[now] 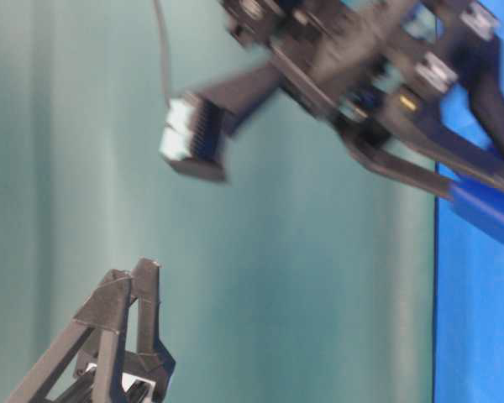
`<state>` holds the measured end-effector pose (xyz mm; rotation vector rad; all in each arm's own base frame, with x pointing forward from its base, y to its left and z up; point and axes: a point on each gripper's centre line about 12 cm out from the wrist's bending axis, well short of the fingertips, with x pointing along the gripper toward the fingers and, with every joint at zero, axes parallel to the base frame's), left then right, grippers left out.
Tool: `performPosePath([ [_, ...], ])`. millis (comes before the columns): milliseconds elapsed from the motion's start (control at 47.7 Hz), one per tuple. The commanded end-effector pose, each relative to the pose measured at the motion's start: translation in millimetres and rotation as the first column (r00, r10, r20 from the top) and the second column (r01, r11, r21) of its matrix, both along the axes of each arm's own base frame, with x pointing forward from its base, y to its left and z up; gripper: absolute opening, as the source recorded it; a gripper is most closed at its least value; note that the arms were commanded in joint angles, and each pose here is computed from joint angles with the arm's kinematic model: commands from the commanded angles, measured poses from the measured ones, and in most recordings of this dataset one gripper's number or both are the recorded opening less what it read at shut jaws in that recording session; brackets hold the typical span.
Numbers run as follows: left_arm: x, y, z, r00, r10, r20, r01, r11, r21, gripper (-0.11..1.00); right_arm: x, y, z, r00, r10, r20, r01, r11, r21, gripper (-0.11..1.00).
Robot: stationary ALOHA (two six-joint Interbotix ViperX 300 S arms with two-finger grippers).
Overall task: Handover the blue block to the right arm after grasping it with the left arm, then place it in the designated position.
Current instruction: 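Lower the cube with the right gripper onto the table center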
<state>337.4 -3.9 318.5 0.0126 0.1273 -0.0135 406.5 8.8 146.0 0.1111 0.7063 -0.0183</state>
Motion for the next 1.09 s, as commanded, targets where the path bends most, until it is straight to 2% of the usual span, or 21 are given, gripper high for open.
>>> performPosePath([
  [0,-2.1,-1.0,11.0,0.999,-0.003,0.032,0.003,1.0,0.0,0.93,13.6,-2.3,4.6,0.999,-0.005,0.035,0.004,1.0,0.013,0.45],
  [420,-2.1,-1.0,11.0,0.999,-0.003,0.032,0.003,1.0,0.0,0.93,31.7,-4.4,-28.2,0.998,0.013,0.053,-0.016,0.998,0.064,0.45],
  [1070,-1.0,-1.0,12.0,0.999,-0.003,0.035,0.003,1.0,0.0,0.93,29.8,-7.3,-32.1,0.999,-0.013,0.044,0.009,0.996,0.085,0.45],
])
